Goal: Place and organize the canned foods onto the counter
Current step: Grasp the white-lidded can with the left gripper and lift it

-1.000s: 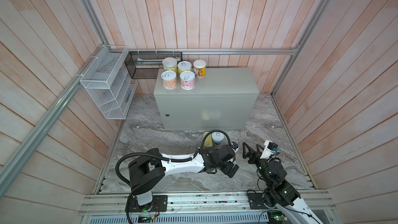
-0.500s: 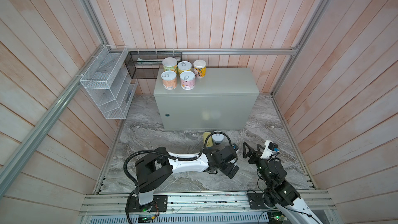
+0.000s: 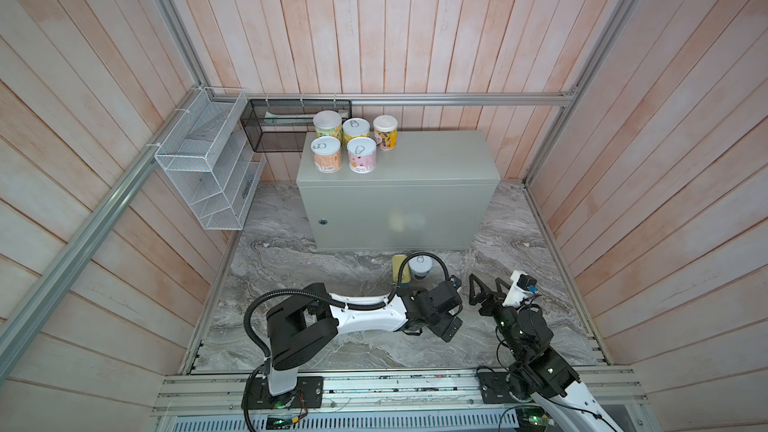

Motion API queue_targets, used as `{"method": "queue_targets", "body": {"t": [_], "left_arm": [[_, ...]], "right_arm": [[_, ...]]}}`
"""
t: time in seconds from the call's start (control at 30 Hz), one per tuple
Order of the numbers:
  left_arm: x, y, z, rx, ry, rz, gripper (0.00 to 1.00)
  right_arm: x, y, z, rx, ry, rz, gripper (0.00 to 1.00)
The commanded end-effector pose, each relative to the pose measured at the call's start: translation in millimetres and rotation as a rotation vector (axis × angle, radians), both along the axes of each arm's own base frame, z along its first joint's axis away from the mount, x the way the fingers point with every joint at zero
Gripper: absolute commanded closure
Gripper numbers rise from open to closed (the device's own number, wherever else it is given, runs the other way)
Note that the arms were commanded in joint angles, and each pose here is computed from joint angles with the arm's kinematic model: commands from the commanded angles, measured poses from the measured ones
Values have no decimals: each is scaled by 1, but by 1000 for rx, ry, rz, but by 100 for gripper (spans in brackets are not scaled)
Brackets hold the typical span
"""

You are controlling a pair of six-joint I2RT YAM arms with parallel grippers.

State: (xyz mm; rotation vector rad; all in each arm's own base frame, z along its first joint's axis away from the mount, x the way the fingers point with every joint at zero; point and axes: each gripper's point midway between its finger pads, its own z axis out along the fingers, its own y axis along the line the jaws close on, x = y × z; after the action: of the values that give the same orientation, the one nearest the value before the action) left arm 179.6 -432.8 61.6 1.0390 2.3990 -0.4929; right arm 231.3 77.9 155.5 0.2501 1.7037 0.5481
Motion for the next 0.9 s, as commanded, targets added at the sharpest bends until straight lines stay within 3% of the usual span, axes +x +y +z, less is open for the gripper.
{"method": "queue_targets", "body": {"t": [0.0,0.3,0.43,0.87], "left_arm": [[9,0,-3,21,-20,15,6],[17,11,-1,49,-48,32,11],[25,16,10,30,-63,51,26],[49,42,43,-87,-11,107,32]], "right_arm": [[0,-4,-7,1,17,-22,2],[0,-5,-7,-1,17,-25,3],[0,-4,-6,-3,13,-18,3],[-1,13,-4,-9,9,74,3]]}}
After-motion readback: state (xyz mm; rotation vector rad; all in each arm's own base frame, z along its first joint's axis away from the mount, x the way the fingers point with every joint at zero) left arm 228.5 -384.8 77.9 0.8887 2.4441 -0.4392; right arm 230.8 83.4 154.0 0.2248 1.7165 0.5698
